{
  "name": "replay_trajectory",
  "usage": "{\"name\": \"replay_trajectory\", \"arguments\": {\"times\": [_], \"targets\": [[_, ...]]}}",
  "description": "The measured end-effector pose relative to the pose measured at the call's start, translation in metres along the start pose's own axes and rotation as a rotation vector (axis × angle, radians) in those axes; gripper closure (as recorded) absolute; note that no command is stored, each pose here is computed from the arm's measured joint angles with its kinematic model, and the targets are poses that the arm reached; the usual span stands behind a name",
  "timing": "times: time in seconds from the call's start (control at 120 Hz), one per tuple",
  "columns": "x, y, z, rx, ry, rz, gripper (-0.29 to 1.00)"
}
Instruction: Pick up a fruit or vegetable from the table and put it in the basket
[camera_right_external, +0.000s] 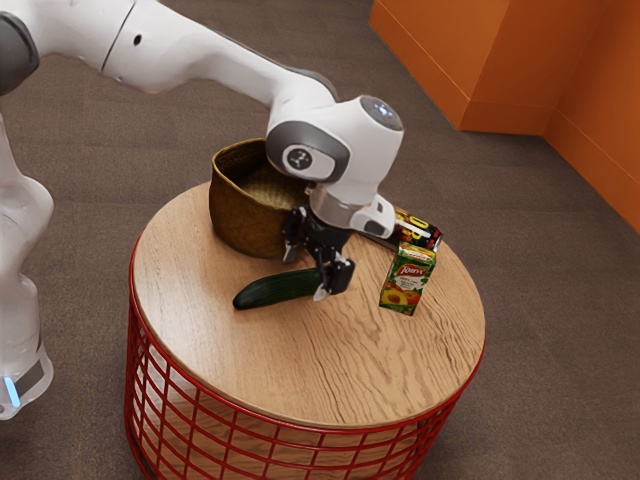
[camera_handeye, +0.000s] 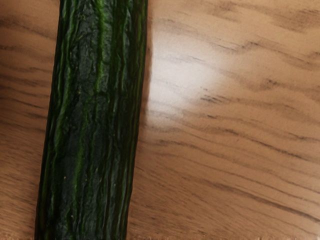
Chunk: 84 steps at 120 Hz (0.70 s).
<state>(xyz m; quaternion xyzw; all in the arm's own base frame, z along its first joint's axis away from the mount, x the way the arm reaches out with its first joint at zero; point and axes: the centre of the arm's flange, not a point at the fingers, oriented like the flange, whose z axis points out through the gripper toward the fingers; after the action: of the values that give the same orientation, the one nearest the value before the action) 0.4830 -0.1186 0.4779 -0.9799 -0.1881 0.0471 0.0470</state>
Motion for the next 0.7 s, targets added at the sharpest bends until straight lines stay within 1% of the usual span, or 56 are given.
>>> {"name": "replay_trajectory", "arguments": {"times": [0.158,0.308,0.7], "targets": [[-0.005,-0.004,0.020,0.015,-0.043,-0.009,0.00],[-0.006,-0.004,0.025,0.014,-0.058,-0.014,0.00],[-0.002,-0.007,0.022,0.045,-0.007,0.041,0.00]]}}
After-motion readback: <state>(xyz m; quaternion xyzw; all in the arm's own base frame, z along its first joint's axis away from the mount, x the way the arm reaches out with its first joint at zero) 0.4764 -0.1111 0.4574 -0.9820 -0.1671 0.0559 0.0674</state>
